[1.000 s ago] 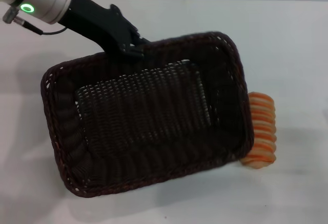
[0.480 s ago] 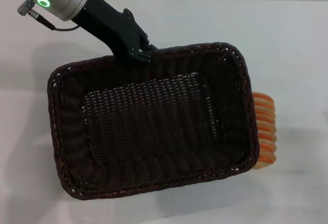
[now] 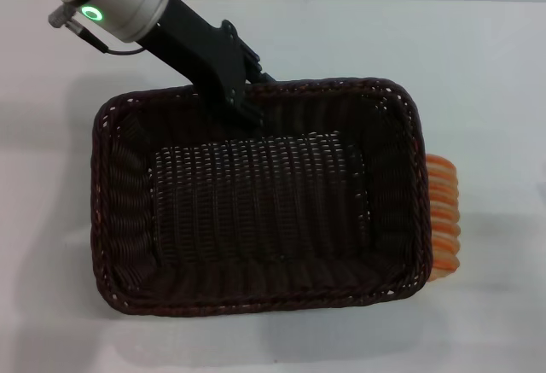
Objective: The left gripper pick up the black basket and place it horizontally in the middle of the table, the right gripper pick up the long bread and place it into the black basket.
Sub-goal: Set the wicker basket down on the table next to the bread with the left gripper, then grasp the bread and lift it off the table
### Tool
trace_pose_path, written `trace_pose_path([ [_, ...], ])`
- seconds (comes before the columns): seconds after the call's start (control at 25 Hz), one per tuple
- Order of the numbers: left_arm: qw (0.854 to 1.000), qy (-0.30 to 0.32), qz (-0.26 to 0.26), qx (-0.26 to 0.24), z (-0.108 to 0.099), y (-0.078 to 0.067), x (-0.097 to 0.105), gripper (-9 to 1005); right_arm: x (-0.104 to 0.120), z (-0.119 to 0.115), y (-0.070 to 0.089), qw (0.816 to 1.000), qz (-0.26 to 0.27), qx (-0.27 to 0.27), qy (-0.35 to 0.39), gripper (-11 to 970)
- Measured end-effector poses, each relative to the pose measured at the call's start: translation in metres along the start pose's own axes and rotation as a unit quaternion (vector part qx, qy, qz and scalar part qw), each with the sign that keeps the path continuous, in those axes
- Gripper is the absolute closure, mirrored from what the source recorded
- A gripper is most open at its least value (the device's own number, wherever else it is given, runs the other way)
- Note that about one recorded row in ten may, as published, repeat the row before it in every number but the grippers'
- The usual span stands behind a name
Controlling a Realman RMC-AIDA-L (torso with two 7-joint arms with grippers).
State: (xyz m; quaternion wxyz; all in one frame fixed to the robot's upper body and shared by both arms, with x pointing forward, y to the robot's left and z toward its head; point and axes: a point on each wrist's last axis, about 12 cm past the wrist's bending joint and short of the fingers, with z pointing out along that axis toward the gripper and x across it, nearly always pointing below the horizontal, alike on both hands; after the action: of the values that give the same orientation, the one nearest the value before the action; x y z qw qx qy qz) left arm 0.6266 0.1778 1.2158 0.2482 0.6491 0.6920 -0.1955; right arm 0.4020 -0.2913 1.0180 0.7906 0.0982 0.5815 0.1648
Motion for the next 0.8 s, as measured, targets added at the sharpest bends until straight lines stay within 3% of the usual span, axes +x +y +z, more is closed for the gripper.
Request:
trace_pose_path([
  [0.4, 0.997, 0.000, 0.022, -0.073, 0.001, 0.008, -0.009, 297, 0.000, 0.001, 0.000, 1.000, -0.002, -0.001, 0.000, 133],
  [0.52, 0.990, -0.018, 0.027, -0.138, -0.009, 0.015, -0.011, 275, 0.000, 0.000, -0.001, 1.000, -0.002, -0.001, 0.002, 133],
  [0.6, 0.974, -0.036, 0.027, -0.222, -0.019, 0.021, -0.009, 261, 0.000, 0.000, -0.001, 1.000, -0.002, -0.001, 0.002, 133],
  [0.72, 0.936, -0.062, 0.025, -0.346, -0.027, 0.029, -0.009, 239, 0.000, 0.000, -0.001, 1.000, -0.002, -0.001, 0.003, 133],
  [0.8, 0.894, -0.085, 0.034, -0.438, -0.029, 0.029, -0.006, 232, 0.001, 0.001, -0.001, 1.000, -0.002, 0.000, 0.004, 133],
])
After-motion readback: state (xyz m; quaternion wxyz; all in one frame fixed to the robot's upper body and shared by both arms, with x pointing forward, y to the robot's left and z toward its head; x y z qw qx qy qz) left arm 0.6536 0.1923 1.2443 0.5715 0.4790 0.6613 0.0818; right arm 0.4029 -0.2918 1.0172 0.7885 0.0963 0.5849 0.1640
